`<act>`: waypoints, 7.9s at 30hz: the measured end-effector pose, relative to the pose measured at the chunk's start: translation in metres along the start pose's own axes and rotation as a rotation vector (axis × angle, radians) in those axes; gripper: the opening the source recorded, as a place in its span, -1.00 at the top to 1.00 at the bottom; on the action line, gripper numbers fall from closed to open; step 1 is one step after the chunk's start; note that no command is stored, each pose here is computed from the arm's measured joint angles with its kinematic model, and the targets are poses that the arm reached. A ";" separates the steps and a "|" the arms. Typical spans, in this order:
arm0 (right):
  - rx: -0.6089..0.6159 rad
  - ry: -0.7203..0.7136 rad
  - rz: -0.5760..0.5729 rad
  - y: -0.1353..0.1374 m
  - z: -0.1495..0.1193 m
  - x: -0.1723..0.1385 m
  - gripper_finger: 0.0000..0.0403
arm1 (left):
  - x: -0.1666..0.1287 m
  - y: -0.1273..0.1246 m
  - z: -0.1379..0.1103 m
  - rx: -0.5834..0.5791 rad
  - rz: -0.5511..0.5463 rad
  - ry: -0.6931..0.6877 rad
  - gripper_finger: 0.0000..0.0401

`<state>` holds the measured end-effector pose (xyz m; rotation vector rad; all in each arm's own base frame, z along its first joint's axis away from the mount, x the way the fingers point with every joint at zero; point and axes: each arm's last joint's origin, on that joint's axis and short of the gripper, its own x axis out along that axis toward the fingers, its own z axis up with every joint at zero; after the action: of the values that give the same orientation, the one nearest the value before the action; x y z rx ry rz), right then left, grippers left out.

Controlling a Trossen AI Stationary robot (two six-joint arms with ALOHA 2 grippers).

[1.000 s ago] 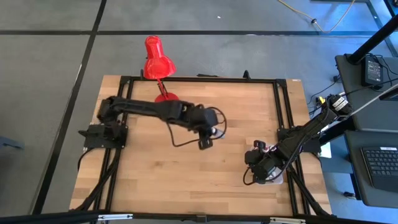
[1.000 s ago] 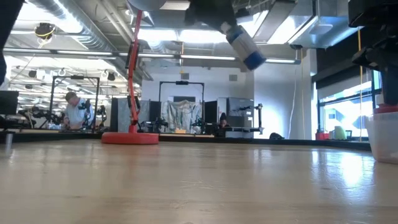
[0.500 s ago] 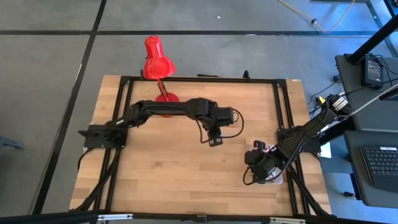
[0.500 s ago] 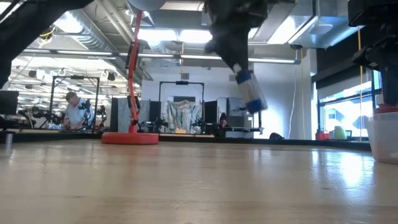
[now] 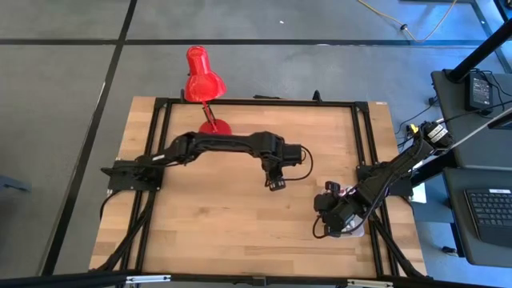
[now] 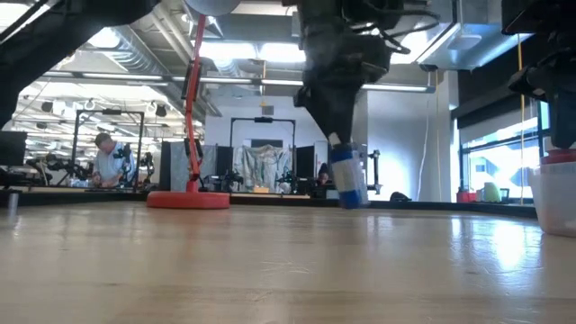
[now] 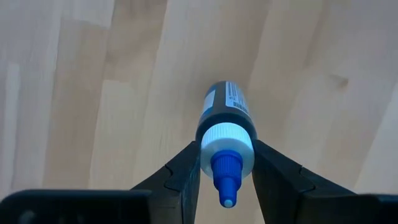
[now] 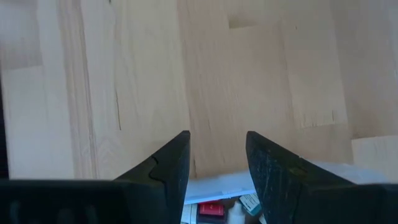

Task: Pick & Place food coloring
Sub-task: Put the big blue bottle into the transparent container

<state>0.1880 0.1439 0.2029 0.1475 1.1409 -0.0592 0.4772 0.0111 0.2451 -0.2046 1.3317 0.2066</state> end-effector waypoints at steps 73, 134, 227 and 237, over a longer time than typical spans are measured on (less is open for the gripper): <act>-0.086 -0.123 -0.052 0.002 0.007 0.000 0.21 | -0.042 -0.058 -0.162 0.234 -0.329 -0.692 -0.07; -0.173 -0.453 -0.158 -0.098 0.106 0.013 -0.53 | 0.000 -0.022 -0.243 0.447 -0.255 -1.163 -0.07; 0.174 0.191 -0.384 0.018 -0.007 -0.018 0.39 | 0.002 -0.021 -0.243 0.425 -0.210 -1.150 -0.07; 0.170 0.166 -0.367 0.021 -0.003 -0.021 0.39 | 0.002 -0.021 -0.243 0.425 -0.210 -1.150 -0.07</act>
<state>0.1794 0.1648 0.2230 0.0929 1.3181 -0.4777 0.2551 -0.0737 0.1894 0.1372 0.1842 -0.1411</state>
